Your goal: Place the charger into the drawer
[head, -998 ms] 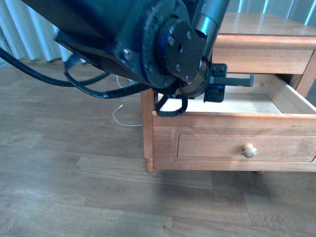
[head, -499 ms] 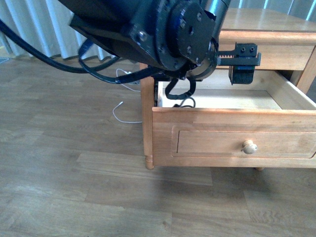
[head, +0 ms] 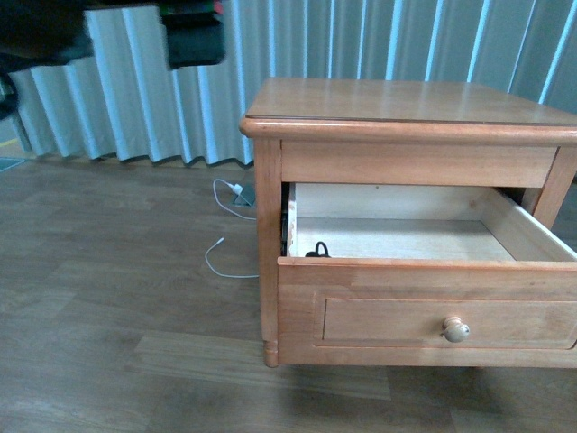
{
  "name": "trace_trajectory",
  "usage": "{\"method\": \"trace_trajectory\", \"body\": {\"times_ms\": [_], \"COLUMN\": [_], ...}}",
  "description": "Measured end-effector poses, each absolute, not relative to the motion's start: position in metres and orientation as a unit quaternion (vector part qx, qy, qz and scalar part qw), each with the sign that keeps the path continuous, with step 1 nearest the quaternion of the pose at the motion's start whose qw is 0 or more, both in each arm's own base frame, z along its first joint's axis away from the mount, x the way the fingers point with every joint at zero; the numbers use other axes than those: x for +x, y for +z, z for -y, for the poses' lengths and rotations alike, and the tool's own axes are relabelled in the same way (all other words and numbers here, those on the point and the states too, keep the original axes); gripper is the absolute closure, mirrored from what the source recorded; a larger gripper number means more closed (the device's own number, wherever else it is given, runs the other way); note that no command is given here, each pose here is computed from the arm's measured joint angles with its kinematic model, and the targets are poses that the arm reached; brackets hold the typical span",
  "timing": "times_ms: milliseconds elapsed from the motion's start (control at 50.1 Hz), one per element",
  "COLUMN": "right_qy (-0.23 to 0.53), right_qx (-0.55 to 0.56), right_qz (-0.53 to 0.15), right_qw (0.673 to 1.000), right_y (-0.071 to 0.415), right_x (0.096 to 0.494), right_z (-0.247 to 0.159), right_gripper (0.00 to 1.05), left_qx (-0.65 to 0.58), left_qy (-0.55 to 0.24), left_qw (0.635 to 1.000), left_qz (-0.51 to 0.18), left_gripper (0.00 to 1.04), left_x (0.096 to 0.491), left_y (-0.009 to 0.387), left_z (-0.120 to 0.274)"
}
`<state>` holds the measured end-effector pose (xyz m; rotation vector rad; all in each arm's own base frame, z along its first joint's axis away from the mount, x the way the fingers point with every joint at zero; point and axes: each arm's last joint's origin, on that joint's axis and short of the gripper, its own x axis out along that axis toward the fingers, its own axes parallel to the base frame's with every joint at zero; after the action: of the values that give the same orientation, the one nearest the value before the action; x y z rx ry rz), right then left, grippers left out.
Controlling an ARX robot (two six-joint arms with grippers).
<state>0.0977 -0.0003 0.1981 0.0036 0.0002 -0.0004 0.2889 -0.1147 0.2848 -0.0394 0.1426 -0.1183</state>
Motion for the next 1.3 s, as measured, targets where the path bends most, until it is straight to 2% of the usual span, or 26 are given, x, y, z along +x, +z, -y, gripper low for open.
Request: {"method": "trace_trajectory", "body": {"times_ms": [180, 519, 779, 839, 918, 1158, 1218, 1278, 1298], "right_qy": [0.0, 0.0, 0.0, 0.0, 0.0, 0.0, 0.0, 0.0, -0.001], "right_qx": [0.002, 0.002, 0.002, 0.002, 0.002, 0.002, 0.002, 0.002, 0.002], "right_qz": [0.0, 0.0, 0.0, 0.0, 0.0, 0.0, 0.0, 0.0, 0.0], "right_qw": [1.0, 1.0, 1.0, 1.0, 1.0, 1.0, 1.0, 1.0, 1.0], "right_y": [0.198, 0.198, 0.198, 0.198, 0.198, 0.198, 0.198, 0.198, 0.198], "right_x": [0.098, 0.098, 0.098, 0.098, 0.098, 0.098, 0.098, 0.098, 0.098], "right_z": [0.0, 0.0, 0.0, 0.0, 0.0, 0.0, 0.0, 0.0, 0.0], "right_gripper": [0.08, 0.08, 0.08, 0.08, 0.08, 0.08, 0.08, 0.08, 0.08], "left_qx": [0.008, -0.027, -0.043, -0.032, -0.018, -0.007, -0.004, -0.005, -0.004], "left_qy": [-0.022, 0.037, 0.042, 0.002, -0.008, -0.014, -0.006, 0.003, 0.003], "left_qw": [0.998, 0.997, 0.997, 0.999, 1.0, 1.0, 1.0, 1.0, 1.0], "left_qz": [-0.057, -0.055, -0.051, -0.014, 0.001, -0.004, -0.003, -0.003, -0.004], "left_gripper": [0.06, 0.06, 0.06, 0.2, 0.37, 0.79, 0.93, 1.01, 1.0], "left_x": [0.203, 0.111, 0.102, 0.099, 0.097, 0.098, 0.098, 0.098, 0.098], "left_y": [0.274, 0.245, 0.237, 0.231, 0.222, 0.2, 0.196, 0.193, 0.192], "left_z": [0.066, 0.028, 0.025, 0.023, 0.019, 0.009, 0.002, 0.0, 0.0]}}
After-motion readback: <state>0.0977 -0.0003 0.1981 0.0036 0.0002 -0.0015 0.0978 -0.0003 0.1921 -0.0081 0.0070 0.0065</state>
